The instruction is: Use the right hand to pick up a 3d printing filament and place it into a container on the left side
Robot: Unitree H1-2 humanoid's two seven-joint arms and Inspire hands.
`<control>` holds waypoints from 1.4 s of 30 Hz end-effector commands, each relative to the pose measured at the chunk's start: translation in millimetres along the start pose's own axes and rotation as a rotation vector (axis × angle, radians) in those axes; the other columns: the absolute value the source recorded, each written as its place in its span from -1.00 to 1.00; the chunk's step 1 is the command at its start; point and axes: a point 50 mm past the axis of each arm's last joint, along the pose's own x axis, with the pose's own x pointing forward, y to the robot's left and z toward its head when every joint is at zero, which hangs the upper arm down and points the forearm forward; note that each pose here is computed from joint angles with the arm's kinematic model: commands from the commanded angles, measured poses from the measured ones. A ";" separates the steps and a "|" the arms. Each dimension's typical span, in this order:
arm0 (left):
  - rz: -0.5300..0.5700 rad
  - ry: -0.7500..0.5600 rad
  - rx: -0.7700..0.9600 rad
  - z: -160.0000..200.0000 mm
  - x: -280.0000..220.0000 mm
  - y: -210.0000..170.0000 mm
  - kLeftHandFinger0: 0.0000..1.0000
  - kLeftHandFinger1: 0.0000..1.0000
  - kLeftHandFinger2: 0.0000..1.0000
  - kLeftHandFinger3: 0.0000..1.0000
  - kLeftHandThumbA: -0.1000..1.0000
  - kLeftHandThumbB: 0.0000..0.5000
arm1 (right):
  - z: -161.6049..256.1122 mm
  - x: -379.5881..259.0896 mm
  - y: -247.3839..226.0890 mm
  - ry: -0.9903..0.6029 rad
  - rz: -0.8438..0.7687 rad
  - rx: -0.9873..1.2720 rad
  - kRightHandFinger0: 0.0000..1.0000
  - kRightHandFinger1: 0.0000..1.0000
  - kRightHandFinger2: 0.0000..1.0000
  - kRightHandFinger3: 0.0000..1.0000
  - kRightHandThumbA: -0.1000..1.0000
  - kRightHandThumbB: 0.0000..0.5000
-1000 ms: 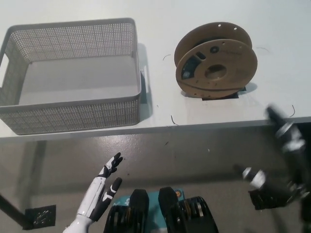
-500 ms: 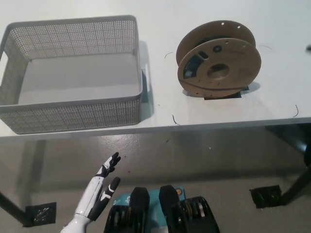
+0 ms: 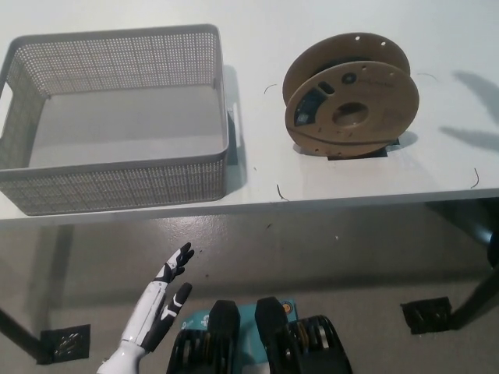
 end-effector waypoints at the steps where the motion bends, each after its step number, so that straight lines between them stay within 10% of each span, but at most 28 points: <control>1: 0.015 -0.078 0.019 11.9 15.4 10.4 1.00 1.00 1.00 1.00 1.00 -0.11 | 102.9 53.2 -89.2 0.166 0.295 -0.174 1.00 1.00 1.00 1.00 1.00 0.35; 8: -0.001 -0.072 0.032 9.5 9.4 3.6 1.00 1.00 1.00 1.00 1.00 -0.23 | 114.6 98.9 -41.5 0.256 0.434 -0.102 1.00 1.00 1.00 1.00 0.99 0.09; 13: -0.009 -0.071 0.059 8.1 3.7 -0.7 1.00 1.00 1.00 1.00 1.00 -0.15 | 124.5 121.5 -14.7 0.307 0.468 -0.123 1.00 1.00 1.00 1.00 1.00 0.55; 21: -0.015 -0.065 0.048 6.6 2.3 -3.7 1.00 1.00 1.00 1.00 1.00 -0.09 | 143.2 136.4 0.5 0.355 0.502 -0.148 1.00 1.00 1.00 1.00 1.00 0.29; 34: -0.013 -0.070 0.034 8.4 2.3 -2.5 1.00 1.00 1.00 1.00 1.00 -0.02 | 128.5 141.9 21.4 0.456 0.525 -0.306 1.00 1.00 1.00 1.00 1.00 0.78; 42: -0.011 -0.084 0.065 10.4 7.0 3.7 1.00 1.00 1.00 1.00 1.00 0.01 | 111.0 142.8 38.3 0.511 0.553 -0.378 1.00 1.00 1.00 1.00 1.00 0.64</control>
